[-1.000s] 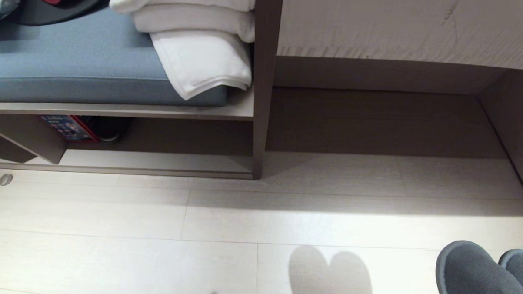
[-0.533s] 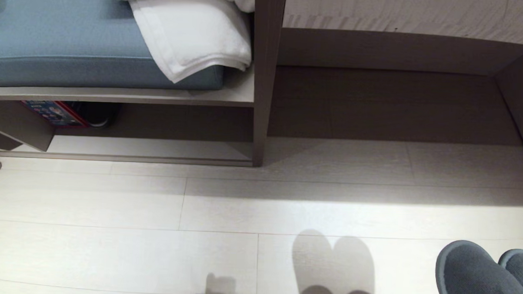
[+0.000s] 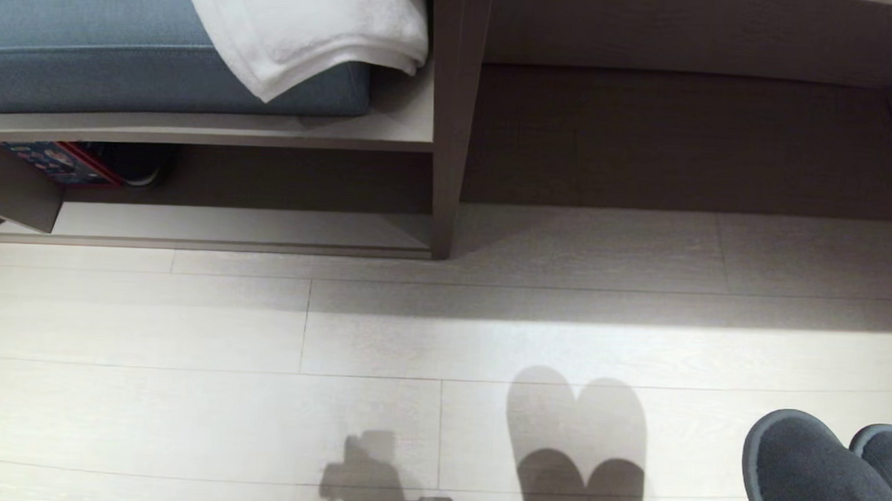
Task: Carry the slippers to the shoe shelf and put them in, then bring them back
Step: Place the slippers on the floor
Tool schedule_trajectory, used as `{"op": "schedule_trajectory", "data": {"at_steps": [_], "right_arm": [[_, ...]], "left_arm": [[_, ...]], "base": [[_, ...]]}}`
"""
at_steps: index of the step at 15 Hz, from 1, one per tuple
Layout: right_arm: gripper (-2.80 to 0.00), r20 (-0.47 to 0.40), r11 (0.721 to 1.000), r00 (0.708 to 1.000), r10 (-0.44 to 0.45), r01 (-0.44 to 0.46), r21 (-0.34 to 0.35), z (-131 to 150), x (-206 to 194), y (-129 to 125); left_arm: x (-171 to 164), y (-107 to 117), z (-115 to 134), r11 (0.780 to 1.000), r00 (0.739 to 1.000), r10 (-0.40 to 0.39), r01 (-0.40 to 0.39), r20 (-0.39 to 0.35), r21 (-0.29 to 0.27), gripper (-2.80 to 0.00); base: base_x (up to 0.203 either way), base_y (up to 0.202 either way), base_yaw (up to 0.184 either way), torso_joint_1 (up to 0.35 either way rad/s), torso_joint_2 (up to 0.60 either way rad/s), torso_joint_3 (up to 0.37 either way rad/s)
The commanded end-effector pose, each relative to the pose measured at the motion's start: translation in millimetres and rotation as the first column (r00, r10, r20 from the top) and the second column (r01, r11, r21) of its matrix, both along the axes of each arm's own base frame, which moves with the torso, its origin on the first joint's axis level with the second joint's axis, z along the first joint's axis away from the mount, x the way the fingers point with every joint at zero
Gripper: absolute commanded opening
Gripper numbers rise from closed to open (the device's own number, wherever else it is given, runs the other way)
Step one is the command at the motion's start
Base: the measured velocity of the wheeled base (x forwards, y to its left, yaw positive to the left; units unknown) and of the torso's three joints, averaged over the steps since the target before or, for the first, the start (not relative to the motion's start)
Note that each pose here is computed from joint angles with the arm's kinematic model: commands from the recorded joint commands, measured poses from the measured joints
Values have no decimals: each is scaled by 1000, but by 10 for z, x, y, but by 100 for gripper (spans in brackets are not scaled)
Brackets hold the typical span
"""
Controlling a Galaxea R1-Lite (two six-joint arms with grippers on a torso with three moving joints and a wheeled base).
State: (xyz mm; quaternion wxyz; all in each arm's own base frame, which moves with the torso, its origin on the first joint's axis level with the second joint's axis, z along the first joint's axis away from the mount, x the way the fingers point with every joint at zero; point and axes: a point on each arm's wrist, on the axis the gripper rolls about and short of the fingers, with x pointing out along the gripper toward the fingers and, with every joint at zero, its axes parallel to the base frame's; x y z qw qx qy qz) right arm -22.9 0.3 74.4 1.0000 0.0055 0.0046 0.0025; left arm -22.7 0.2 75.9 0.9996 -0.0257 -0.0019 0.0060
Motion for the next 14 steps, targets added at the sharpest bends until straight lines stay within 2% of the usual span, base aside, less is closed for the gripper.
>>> {"op": "schedule_trajectory", "data": {"at_steps": [1,14], "right_arm": [[-280,-2,1000,1000,0,0,0,0,1,0],[-280,-2,1000,1000,1,-1,0,0,1,0]], "left_arm": [[1,0,1,1000,1000,2,-2,0,-1,-280],[1,0,-1,1000,1000,2,-2,-2,1,-280]], "base": [[0,0,0,2,-6,-201],[0,0,0,4,3,-197]]}}
